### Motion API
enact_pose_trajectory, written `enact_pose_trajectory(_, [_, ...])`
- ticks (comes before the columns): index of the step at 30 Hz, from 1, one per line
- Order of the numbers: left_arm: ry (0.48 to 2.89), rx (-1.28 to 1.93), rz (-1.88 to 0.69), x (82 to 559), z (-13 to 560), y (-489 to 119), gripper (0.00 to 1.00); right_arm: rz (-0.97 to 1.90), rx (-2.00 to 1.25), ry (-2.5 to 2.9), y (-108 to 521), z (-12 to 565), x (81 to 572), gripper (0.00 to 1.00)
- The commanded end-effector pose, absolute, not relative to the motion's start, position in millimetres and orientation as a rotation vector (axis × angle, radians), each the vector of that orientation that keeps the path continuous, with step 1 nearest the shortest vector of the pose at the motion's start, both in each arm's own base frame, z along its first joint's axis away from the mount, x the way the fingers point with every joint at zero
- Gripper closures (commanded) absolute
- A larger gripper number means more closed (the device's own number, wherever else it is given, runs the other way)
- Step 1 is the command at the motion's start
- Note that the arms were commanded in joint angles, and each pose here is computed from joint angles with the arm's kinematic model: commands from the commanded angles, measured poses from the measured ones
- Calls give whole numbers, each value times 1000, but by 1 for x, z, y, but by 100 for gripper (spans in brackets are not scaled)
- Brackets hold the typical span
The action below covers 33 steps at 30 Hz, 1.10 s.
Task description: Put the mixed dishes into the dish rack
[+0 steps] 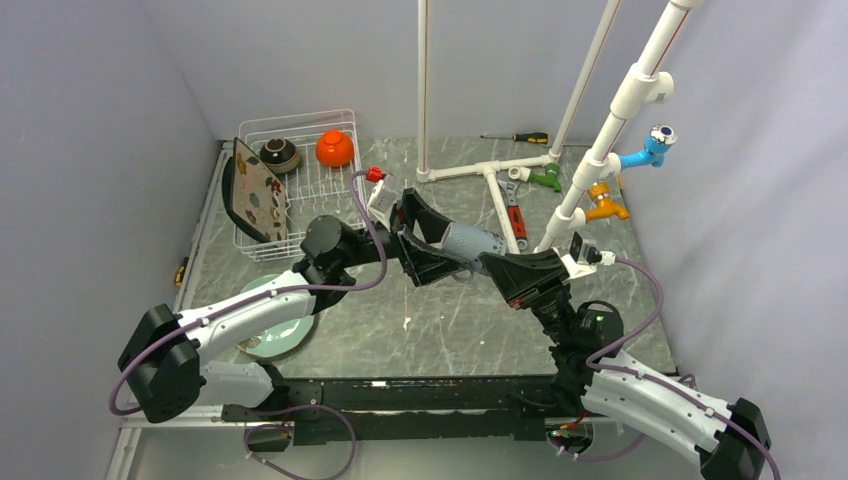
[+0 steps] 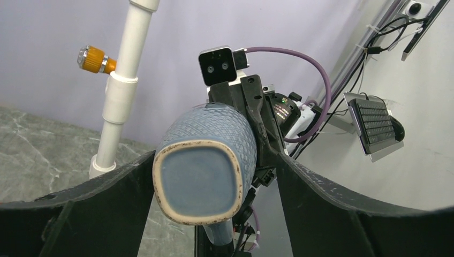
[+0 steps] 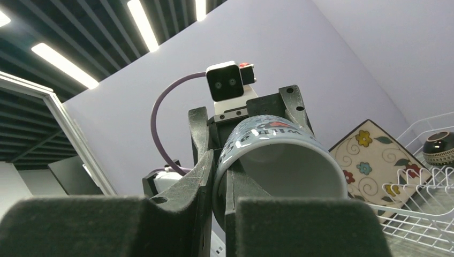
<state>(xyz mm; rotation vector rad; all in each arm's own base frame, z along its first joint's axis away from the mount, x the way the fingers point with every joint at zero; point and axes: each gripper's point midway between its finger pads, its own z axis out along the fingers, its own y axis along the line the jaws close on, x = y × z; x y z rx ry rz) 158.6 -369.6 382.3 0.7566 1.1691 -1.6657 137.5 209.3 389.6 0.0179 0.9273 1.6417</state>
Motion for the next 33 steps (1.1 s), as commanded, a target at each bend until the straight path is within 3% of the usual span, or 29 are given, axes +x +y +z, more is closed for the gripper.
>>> enact_pose_trajectory(1, [1050,798,-1695,141,404,-362,13,1705,-17,767,194,424,116,100])
enact_pose_trajectory(9, [1054,788,-1723,140,406,-362,11,1725,-38,783,205,422,119,100])
enact_pose_trajectory(19, [1021,822,-1736,134,410,-360,33,1686,-73,834,216,418,125,100])
enact_pose_trajectory(21, [979,863,-1740,127,414,-359,44,1671,-79,846,218,416,127,100])
enact_pose_trajectory(23, [954,902,-1740,123,415,-358,64,1651,-87,871,221,414,130,100])
enact_pose_trajectory(25, [945,924,-1722,122,414,-358,79,1624,-93,906,224,411,134,100])
enact_pose_trajectory(27, [934,934,-1700,122,415,-357,88,1610,-89,925,225,409,136,91])
enact_pose_trajectory(31, [916,935,-1690,121,419,-353,100,1588,-88,929,223,407,138,56])
enact_pose_trajectory(33, [910,933,-1699,121,420,-352,100,1579,-89,937,224,407,139,43])
